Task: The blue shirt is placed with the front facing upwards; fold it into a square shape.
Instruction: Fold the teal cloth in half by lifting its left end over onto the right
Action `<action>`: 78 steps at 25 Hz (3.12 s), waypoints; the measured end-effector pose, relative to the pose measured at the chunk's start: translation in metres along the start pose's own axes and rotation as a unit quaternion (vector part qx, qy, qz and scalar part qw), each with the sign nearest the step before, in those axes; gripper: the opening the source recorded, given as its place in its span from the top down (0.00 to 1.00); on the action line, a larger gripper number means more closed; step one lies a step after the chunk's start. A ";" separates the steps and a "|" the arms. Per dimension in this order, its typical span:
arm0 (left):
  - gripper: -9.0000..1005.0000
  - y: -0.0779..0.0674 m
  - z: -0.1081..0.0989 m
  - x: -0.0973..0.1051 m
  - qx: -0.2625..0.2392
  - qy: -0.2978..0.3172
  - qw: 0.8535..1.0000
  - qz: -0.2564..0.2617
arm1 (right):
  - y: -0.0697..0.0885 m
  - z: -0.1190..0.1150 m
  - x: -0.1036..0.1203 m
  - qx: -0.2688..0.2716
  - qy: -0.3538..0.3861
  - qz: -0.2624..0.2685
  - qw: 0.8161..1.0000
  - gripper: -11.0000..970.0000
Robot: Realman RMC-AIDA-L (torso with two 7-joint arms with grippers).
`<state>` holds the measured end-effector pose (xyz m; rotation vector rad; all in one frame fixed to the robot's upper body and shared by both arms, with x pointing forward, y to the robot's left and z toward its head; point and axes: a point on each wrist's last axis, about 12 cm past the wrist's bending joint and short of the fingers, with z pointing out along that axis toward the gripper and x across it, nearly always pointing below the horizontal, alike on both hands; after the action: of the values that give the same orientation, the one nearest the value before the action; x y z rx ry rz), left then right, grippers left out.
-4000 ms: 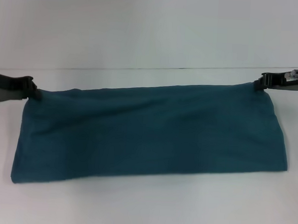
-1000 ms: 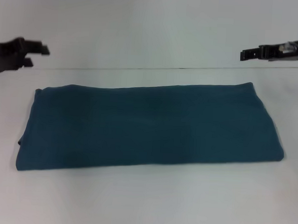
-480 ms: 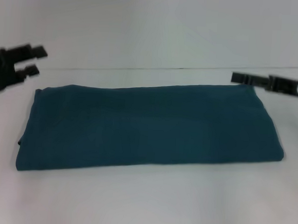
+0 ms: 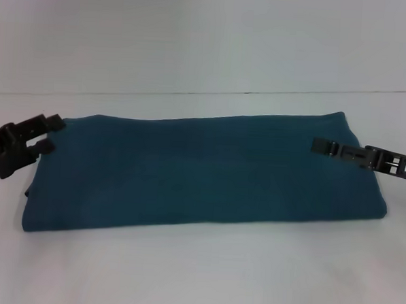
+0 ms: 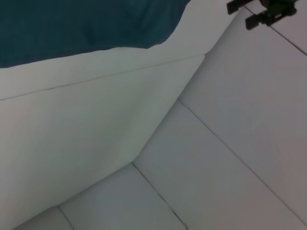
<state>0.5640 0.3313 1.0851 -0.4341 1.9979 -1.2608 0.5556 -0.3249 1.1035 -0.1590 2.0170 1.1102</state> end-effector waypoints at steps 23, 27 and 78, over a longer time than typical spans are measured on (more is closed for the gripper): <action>0.34 0.028 0.019 0.007 -0.104 -0.039 0.990 0.091 | -0.006 -0.001 0.008 0.004 -0.001 0.022 1.000 0.06; 0.34 0.032 0.021 0.009 -0.118 -0.044 0.989 0.077 | -0.006 -0.002 0.008 0.005 -0.005 0.023 1.000 0.06; 0.34 0.035 0.042 0.015 -0.169 -0.033 0.980 0.100 | -0.011 -0.004 0.012 0.013 -0.012 0.041 0.999 0.06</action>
<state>0.5872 0.3112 1.0376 -0.4165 2.1430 -0.7758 0.5501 -0.3321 1.0887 -0.0500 2.0313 1.1310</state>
